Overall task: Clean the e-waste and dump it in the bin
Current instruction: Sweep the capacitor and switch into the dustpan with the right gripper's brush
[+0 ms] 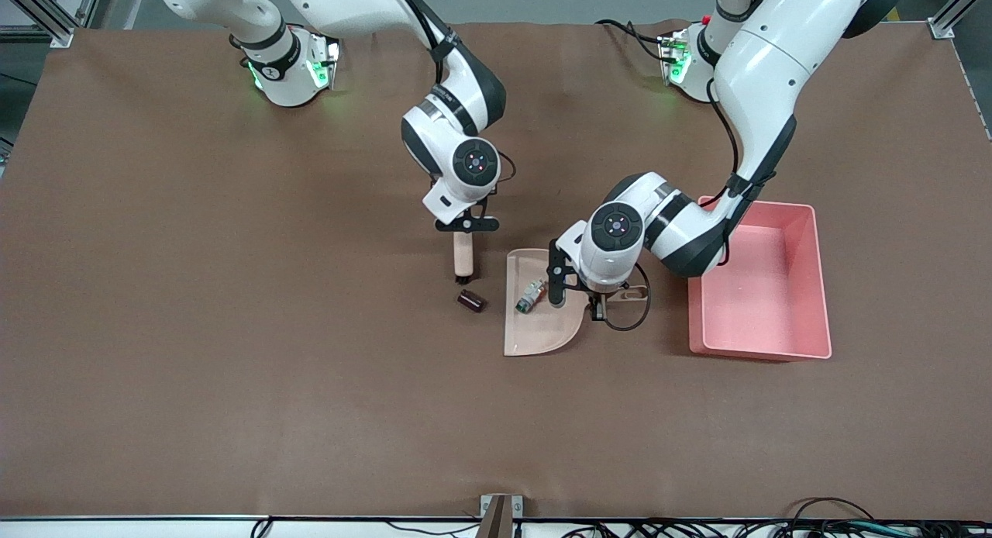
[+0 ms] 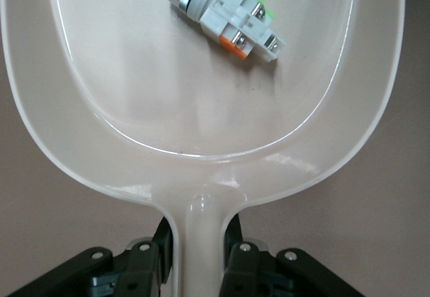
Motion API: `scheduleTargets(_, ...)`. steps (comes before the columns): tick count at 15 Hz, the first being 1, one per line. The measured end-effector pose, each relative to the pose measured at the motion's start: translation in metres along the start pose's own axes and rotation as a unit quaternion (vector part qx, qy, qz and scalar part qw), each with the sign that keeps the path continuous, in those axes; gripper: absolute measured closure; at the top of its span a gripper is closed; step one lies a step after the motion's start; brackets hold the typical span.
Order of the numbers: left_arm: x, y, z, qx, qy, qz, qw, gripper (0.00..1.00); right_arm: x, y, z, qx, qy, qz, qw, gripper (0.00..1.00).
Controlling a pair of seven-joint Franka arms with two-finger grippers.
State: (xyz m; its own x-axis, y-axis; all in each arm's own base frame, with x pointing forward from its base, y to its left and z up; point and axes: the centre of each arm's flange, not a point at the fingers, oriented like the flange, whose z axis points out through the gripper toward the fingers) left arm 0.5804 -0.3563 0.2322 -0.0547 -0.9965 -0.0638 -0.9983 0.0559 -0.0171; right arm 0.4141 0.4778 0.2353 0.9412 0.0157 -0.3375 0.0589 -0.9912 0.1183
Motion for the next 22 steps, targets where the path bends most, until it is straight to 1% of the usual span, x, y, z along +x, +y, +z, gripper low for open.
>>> scheduleTargets(2, 0.0, 0.0, 0.001, -0.001, 0.0, -0.001, 1.0, 0.67, 0.0, -0.006, -0.011, 0.012, 0.01, -0.003, 1.0, 0.74)
scheduleTargets(5, -0.001, -0.001, 0.004, -0.002, 0.0, -0.002, 1.0, 0.67, 0.012, -0.003, -0.026, 0.028, 0.023, 0.005, 0.999, 0.74)
scheduleTargets(9, -0.001, -0.002, 0.003, -0.002, 0.0, -0.003, 1.0, 0.67, 0.045, 0.039, -0.058, 0.043, 0.028, 0.041, 0.998, 0.74)
scheduleTargets(12, -0.001, -0.002, 0.003, -0.001, 0.001, -0.002, 1.0, 0.67, 0.061, 0.067, -0.071, 0.042, 0.035, 0.056, 0.997, 0.74)
scheduleTargets(15, 0.0, -0.002, 0.003, -0.001, 0.001, -0.002, 1.0, 0.67, 0.059, 0.062, -0.057, 0.032, 0.027, 0.051, 0.998, 0.74)
scheduleTargets(18, 0.0, -0.001, 0.004, -0.002, 0.001, -0.002, 1.0, 0.67, 0.051, 0.04, -0.02, 0.011, 0.012, 0.036, 0.999, 0.74)
scheduleTargets(20, 0.0, -0.001, 0.004, -0.002, 0.001, -0.002, 1.0, 0.67, 0.048, 0.026, -0.003, 0.007, 0.015, 0.033, 0.999, 0.74)
scheduleTargets(22, 0.0, -0.002, 0.004, -0.002, 0.001, -0.002, 1.0, 0.67, 0.05, 0.021, 0.001, 0.016, 0.022, 0.035, 0.999, 0.74)
